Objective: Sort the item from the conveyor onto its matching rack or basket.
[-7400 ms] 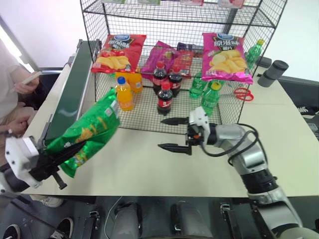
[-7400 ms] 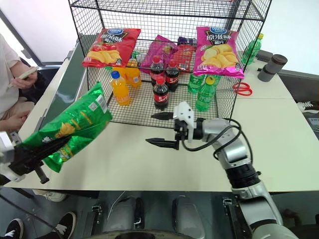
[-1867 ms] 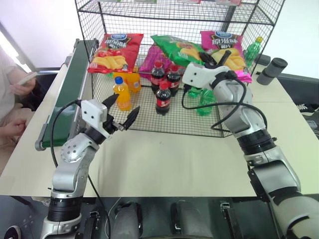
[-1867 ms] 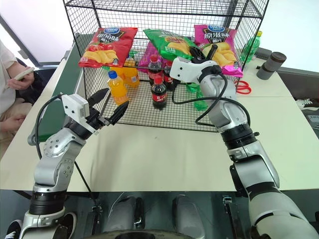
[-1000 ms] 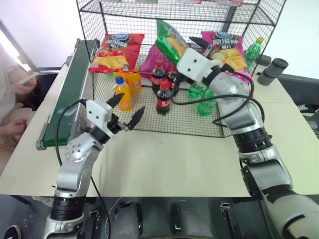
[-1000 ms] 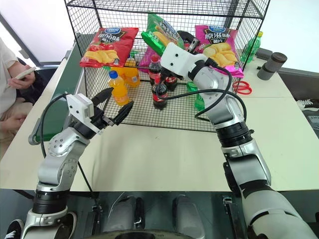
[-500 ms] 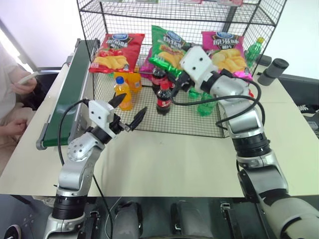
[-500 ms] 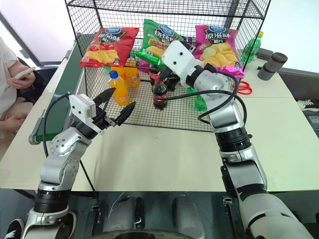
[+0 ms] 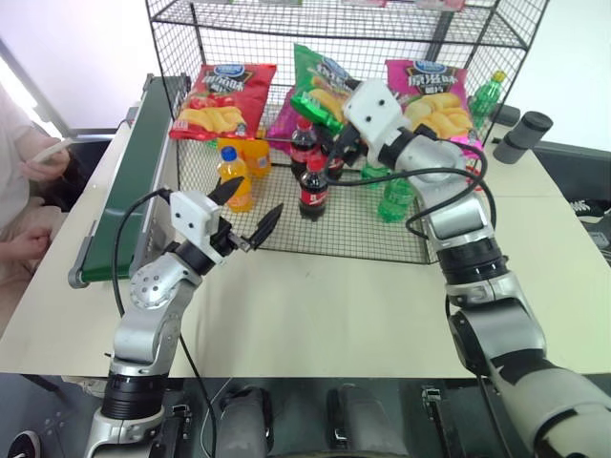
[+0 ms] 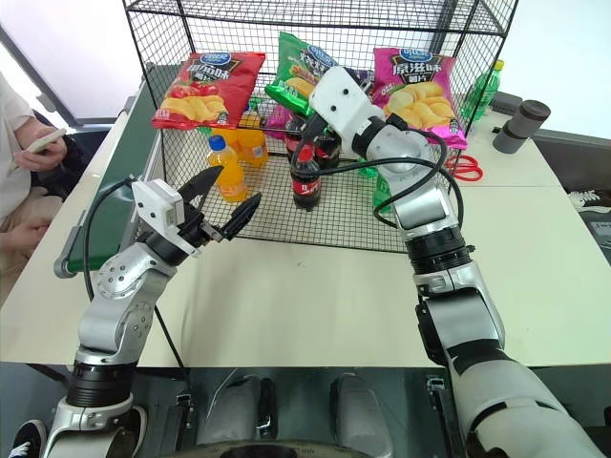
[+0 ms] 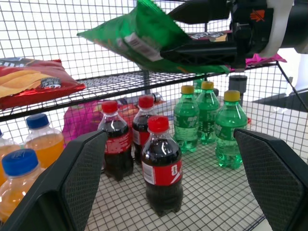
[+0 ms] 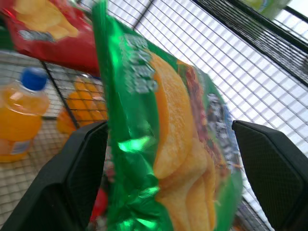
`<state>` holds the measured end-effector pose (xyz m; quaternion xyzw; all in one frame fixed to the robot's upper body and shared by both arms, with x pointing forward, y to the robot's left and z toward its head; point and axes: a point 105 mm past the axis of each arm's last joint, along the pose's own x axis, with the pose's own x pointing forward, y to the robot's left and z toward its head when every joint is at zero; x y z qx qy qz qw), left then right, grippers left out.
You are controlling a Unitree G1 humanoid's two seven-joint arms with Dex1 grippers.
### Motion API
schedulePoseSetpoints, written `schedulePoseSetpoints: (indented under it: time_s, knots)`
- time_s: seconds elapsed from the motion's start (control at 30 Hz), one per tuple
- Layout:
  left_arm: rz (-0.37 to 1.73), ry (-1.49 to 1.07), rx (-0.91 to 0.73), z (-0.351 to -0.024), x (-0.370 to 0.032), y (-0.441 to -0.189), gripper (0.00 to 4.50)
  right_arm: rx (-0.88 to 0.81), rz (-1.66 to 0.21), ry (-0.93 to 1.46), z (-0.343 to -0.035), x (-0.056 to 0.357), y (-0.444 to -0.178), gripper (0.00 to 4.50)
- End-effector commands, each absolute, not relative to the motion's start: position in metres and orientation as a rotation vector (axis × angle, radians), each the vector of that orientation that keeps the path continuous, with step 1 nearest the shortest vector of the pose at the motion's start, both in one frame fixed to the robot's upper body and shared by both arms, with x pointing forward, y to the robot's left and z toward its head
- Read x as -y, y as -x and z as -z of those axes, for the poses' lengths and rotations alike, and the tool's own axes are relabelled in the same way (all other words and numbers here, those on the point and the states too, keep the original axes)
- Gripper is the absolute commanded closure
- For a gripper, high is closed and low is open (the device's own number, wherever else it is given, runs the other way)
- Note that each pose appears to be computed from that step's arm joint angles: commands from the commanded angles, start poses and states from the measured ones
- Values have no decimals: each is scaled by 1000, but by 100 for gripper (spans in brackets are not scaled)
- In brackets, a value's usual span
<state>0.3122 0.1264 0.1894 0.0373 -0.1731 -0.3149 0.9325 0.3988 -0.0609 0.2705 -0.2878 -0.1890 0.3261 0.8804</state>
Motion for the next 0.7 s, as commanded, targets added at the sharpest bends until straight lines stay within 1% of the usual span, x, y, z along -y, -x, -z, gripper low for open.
schedulePoseSetpoints:
  time_s: [0.03, 0.17, 0.27, 0.3, 0.4, 0.57, 0.63, 0.7]
  knots:
    - [650, -85, 395, -197, -126, -307, 0, 435, -856, 540, -278, 45, -370, 26]
    - [667, -84, 402, -199, -121, -306, 0, 451, -876, 456, -287, 48, -360, 26]
    - [678, -86, 400, -198, -120, -306, 0, 478, -960, 329, -297, 45, -343, 26]
    - [687, -90, 397, -197, -119, -305, 0, 470, -1007, 288, -297, 45, -335, 26]
    - [727, -91, 372, -194, -122, -300, 0, 387, -1104, 252, -277, 53, -316, 26]
    - [766, -67, 289, -184, -144, -289, 0, 211, -1055, 270, -239, 92, -307, 26]
    - [771, -25, 228, -180, -161, -286, 0, 115, -1064, 242, -221, 116, -295, 26]
    - [767, -47, 207, -182, -178, -282, 0, 58, -1060, 244, -211, 138, -281, 26]
